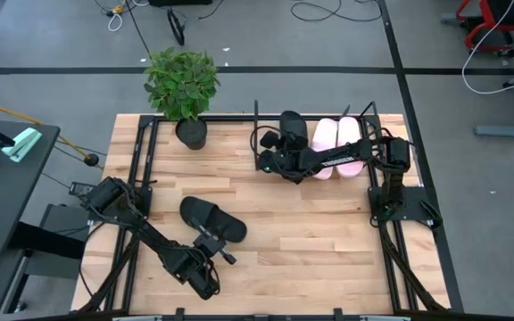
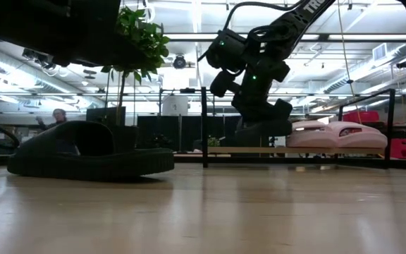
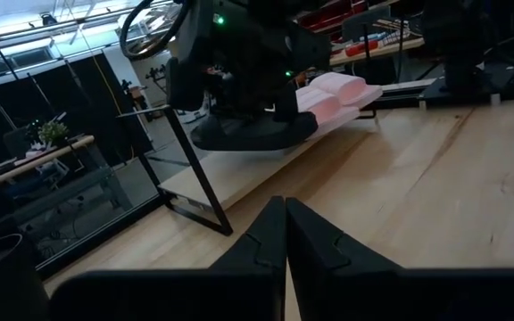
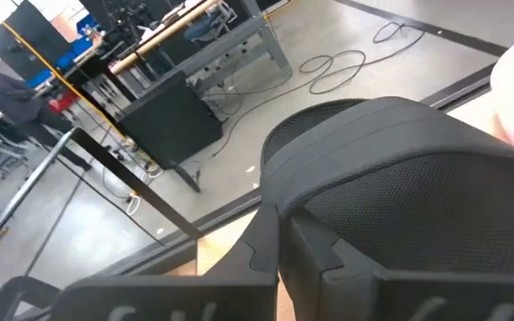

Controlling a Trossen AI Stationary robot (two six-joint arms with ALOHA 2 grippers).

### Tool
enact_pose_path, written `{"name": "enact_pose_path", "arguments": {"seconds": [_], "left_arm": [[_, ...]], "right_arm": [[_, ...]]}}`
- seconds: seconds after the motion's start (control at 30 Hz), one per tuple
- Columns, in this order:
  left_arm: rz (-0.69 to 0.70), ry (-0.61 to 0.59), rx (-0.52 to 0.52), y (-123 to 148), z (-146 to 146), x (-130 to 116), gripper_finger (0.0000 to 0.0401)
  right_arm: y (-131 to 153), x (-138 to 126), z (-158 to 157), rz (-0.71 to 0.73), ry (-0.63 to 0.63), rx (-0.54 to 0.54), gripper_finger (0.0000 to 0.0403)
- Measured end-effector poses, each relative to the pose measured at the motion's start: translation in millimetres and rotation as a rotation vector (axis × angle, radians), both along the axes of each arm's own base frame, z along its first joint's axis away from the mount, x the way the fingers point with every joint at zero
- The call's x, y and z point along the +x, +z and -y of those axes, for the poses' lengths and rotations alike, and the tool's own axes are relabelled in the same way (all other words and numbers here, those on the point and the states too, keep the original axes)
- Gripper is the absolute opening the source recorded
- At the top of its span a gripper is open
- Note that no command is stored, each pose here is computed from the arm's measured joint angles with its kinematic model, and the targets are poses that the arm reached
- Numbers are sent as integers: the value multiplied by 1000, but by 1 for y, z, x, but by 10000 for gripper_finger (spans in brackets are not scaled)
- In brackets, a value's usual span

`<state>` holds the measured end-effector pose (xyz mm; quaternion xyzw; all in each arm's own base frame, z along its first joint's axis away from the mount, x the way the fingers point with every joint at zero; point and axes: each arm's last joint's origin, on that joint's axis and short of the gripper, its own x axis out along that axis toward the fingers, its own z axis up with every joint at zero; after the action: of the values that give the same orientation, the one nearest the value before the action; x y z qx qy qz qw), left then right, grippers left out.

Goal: Pick and place slides into the shelf
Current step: Put the right black slide on the shelf

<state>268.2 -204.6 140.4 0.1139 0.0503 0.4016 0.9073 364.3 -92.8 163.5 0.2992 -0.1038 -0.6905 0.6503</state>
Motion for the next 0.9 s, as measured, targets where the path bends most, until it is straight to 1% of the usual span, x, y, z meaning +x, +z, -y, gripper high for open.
{"name": "enact_pose_path", "arguments": {"seconds": [0.3,0.4,0.7,0.9], "left_arm": [[-1,0,1,0,0,0,24],[-1,0,1,0,0,0,23],[-2,0,1,0,0,0,9],[-1,0,1,0,0,0,18]], "right_arm": [[0,-1,0,-43,9,2,7],[-1,-1,3,-62,15,13,7],[-1,-3,11,-61,9,36,7],[-2,-4,16,-70,21,67,8]]}}
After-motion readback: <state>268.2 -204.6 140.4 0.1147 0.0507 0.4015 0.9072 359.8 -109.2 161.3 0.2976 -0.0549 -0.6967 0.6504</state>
